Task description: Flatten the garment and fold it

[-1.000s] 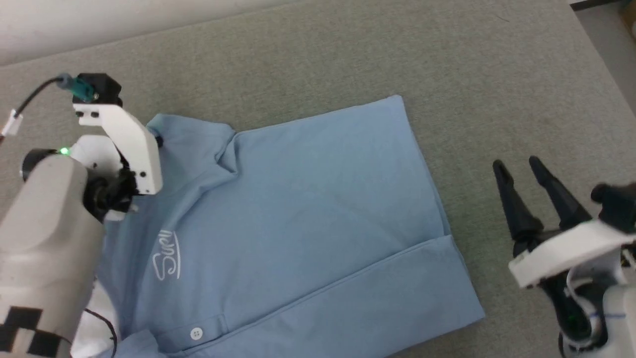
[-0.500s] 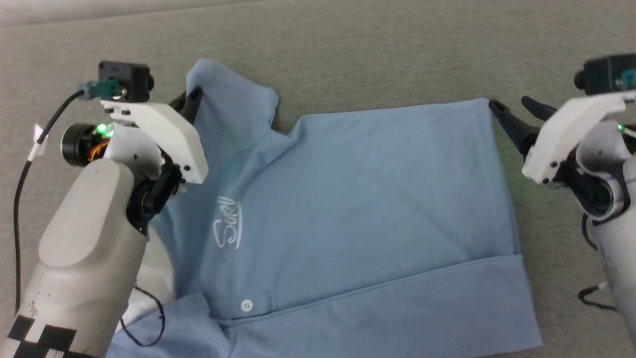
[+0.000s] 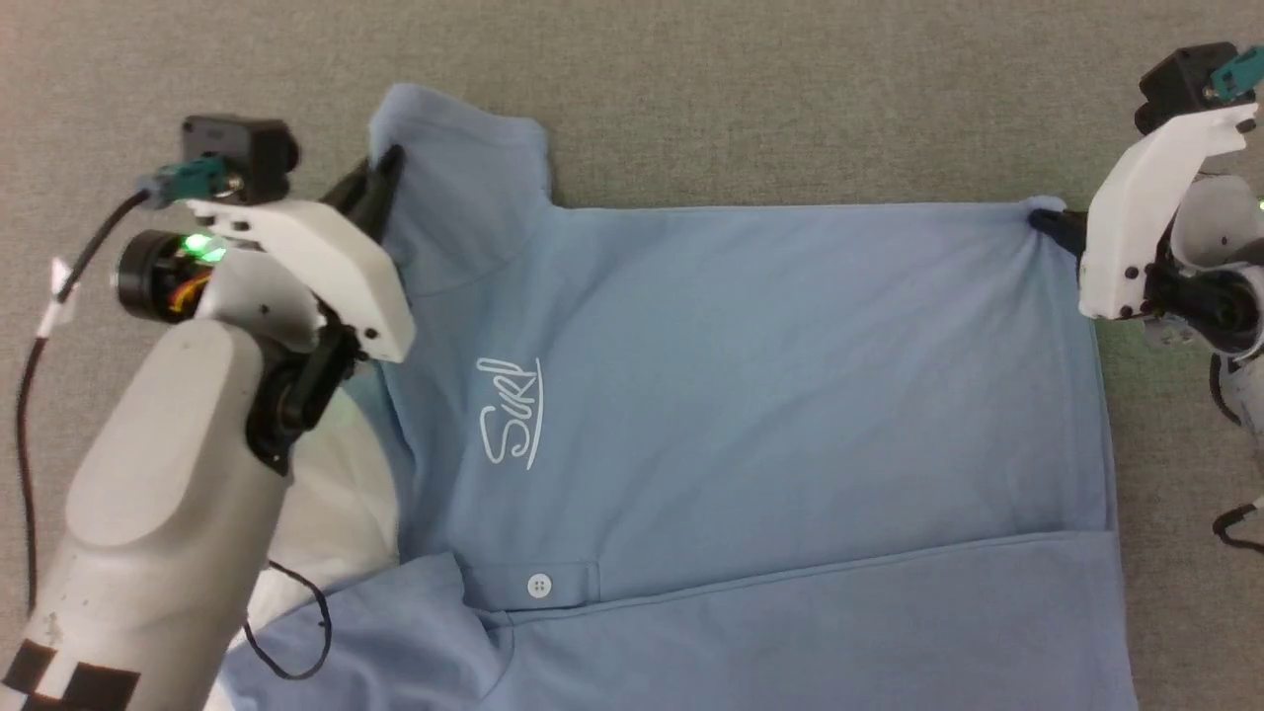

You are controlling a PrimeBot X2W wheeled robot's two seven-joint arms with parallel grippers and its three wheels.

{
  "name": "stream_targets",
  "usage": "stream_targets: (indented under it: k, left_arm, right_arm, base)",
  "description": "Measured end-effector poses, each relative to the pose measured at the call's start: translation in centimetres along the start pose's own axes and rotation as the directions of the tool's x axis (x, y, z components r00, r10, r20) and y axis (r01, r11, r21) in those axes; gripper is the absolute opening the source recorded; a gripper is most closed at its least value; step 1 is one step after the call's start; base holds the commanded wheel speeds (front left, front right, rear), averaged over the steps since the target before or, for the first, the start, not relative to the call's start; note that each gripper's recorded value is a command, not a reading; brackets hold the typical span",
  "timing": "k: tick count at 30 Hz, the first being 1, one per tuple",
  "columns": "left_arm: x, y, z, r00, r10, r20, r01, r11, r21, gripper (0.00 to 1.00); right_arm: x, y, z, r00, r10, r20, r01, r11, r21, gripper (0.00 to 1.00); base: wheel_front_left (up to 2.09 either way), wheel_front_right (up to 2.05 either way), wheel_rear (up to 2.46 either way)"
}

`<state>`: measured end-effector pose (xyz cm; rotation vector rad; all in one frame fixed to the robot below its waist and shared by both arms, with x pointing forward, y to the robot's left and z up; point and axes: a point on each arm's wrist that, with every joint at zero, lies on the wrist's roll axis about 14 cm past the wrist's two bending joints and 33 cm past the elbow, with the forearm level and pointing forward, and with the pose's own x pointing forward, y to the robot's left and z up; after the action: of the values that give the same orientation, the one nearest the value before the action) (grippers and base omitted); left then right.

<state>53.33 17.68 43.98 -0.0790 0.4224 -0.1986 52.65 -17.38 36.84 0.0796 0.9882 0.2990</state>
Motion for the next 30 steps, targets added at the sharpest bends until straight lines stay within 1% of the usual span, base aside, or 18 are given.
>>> stream_targets:
  k: [2,4,7,10,13,16,19,23,24,25,26,27,28,29,30]
  left_arm:
    - [-0.4,0.6,1.2,0.999,0.021,0.042,-0.021,1.000,0.003,0.00]
    - [-1.0,1.1,2.6,0.995,0.040,0.089,-0.041,0.999,0.005,0.00]
    - [-2.5,1.9,3.8,0.988,0.072,0.135,-0.076,0.997,0.025,0.00]
    - [-5.0,2.3,4.0,0.981,0.097,0.167,-0.103,0.994,0.026,0.00]
    - [-8.2,3.1,2.9,0.974,0.153,0.169,-0.154,0.988,-0.007,0.00]
    - [-11.7,3.0,0.2,0.974,0.193,0.119,-0.188,0.981,-0.048,0.00]
    - [-15.1,2.0,-3.5,0.976,0.215,0.024,-0.211,0.972,-0.104,0.00]
    - [-18.8,0.4,-8.2,0.972,0.209,-0.110,-0.227,0.955,-0.190,0.00]
    - [-19.4,-0.2,-9.2,0.970,0.197,-0.144,-0.224,0.953,-0.204,0.00]
    - [-19.4,-0.2,-9.2,0.970,0.197,-0.144,-0.224,0.953,-0.204,0.00]
    - [-19.9,-0.8,-10.0,0.969,0.182,-0.169,-0.218,0.950,-0.223,0.00]
    - [-20.2,-1.4,-10.5,0.968,0.169,-0.183,-0.212,0.947,-0.244,0.37]
    - [-20.4,-1.9,-11.0,0.968,0.155,-0.198,-0.204,0.944,-0.261,0.91]
    - [-20.6,-2.3,-11.4,0.967,0.143,-0.211,-0.199,0.942,-0.271,1.00]
    - [-20.7,-2.6,-11.7,0.966,0.139,-0.219,-0.198,0.940,-0.277,1.00]
  right_arm:
    - [-0.5,0.3,1.2,0.997,0.000,0.083,0.002,1.000,-0.025,0.00]
    - [-1.7,0.7,2.8,0.985,0.006,0.174,0.003,0.999,-0.051,0.00]
    - [-4.5,1.0,5.5,0.947,0.016,0.319,0.011,0.996,-0.083,0.00]
    - [-7.1,1.2,5.7,0.919,0.023,0.393,0.023,0.993,-0.113,0.00]
    - [-8.8,1.3,3.3,0.913,0.024,0.408,0.022,0.994,-0.109,0.00]
    - [-10.0,0.9,-0.5,0.919,0.009,0.395,0.021,0.997,-0.072,0.00]
    - [-10.8,0.7,-4.3,0.923,-0.012,0.385,0.015,1.000,-0.003,0.00]
    - [-11.4,0.4,-9.0,0.931,-0.049,0.362,0.011,0.994,0.108,0.00]
    - [-11.5,0.2,-9.9,0.932,-0.062,0.356,0.016,0.991,0.131,0.04]
    - [-11.5,0.2,-9.9,0.932,-0.062,0.356,0.016,0.991,0.131,0.19]
    - [-11.6,0.1,-10.8,0.933,-0.074,0.352,0.021,0.988,0.151,0.33]
    - [-11.7,0.1,-11.4,0.932,-0.082,0.354,0.021,0.984,0.175,0.97]
    - [-11.8,0.3,-11.9,0.930,-0.085,0.357,0.015,0.981,0.196,1.00]
    - [-11.8,0.5,-12.4,0.929,-0.085,0.360,0.008,0.978,0.210,1.00]
    - [-11.9,0.8,-12.7,0.927,-0.084,0.365,0.002,0.976,0.218,1.00]
  base:
    - [0.00,0.00,0.00]
    - [0.00,0.00,0.00]
    - [0.00,0.00,0.00]
    - [0.00,0.00,0.00]
    - [0.00,0.00,0.00]
    - [0.00,0.00,0.00]
    - [0.00,0.00,0.00]
    - [0.00,0.00,0.00]
    - [0.00,0.00,0.00]
    - [0.00,0.00,0.00]
    - [0.00,0.00,0.00]
    - [0.00,0.00,0.00]
    - [0.00,0.00,0.00]
    - [0.00,0.00,0.00]
    - [0.00,0.00,0.00]
